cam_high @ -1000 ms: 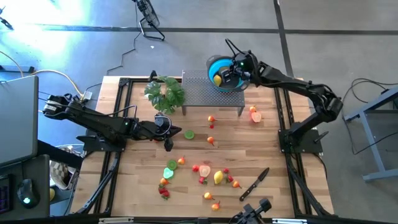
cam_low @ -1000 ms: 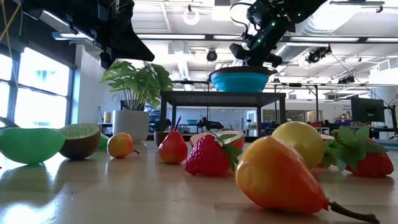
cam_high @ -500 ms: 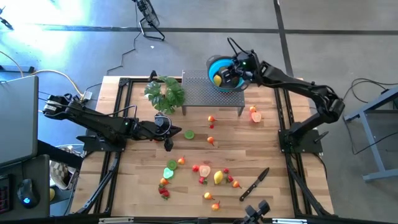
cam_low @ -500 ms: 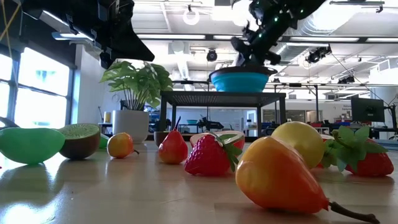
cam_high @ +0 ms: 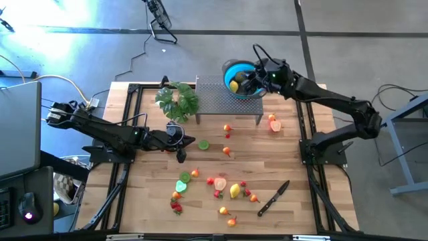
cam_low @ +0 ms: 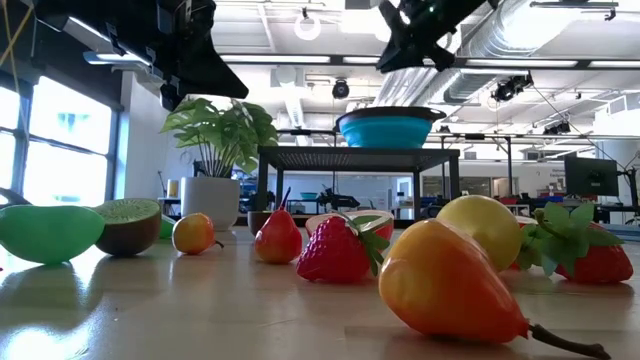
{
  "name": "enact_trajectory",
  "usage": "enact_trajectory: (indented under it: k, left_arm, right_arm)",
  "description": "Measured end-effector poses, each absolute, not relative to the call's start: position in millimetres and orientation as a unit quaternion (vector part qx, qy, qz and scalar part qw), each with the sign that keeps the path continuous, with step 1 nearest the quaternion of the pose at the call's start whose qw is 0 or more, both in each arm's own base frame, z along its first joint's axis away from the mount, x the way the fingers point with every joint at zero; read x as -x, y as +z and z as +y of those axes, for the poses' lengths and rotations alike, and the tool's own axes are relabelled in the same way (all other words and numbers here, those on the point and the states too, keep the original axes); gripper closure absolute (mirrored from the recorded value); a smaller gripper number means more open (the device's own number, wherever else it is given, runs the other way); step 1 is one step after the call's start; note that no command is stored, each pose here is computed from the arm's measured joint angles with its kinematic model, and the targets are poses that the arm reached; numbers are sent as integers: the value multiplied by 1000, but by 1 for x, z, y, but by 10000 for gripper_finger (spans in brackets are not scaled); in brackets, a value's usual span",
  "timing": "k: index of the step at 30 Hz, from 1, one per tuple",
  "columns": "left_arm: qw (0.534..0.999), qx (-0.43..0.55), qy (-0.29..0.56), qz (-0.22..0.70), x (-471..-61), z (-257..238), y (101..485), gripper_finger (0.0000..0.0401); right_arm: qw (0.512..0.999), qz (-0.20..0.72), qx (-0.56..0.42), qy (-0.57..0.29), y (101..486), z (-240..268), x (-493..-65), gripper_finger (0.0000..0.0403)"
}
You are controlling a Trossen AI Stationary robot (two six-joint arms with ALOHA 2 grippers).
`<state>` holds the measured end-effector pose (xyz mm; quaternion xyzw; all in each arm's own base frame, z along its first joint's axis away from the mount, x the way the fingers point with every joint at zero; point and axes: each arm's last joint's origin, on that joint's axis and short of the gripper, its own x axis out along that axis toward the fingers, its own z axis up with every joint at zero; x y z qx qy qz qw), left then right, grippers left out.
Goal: Pick & Place Fruit
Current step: Put the black knife on the shelf
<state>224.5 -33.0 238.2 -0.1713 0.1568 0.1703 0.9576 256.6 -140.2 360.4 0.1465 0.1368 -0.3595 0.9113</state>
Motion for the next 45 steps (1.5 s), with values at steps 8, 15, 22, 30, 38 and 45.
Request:
enact_trajectory:
  k: [8, 15, 22, 30, 38, 45]
  left_arm:
    - [958, 171, 170, 157, -224, -33, 238, 401]
    - [958, 171, 170, 157, -224, -33, 238, 401]
    - [958, 171, 171, 157, -224, -33, 238, 401]
    - [957, 170, 171, 161, -224, -33, 237, 401]
    - [956, 168, 173, 167, -224, -33, 236, 401]
    - [956, 169, 173, 166, -224, -33, 236, 401]
  right_arm:
    - [940, 119, -158, -277, 371, -102, -265, 392]
    - [957, 107, -188, -193, 380, -65, -268, 398]
    - [963, 121, -224, -93, 384, -31, -268, 398]
    - [944, 206, -254, -51, 370, 0, -264, 398]
    - [925, 276, -260, -23, 360, 28, -258, 399]
    - [902, 357, -243, 13, 348, 52, -246, 399]
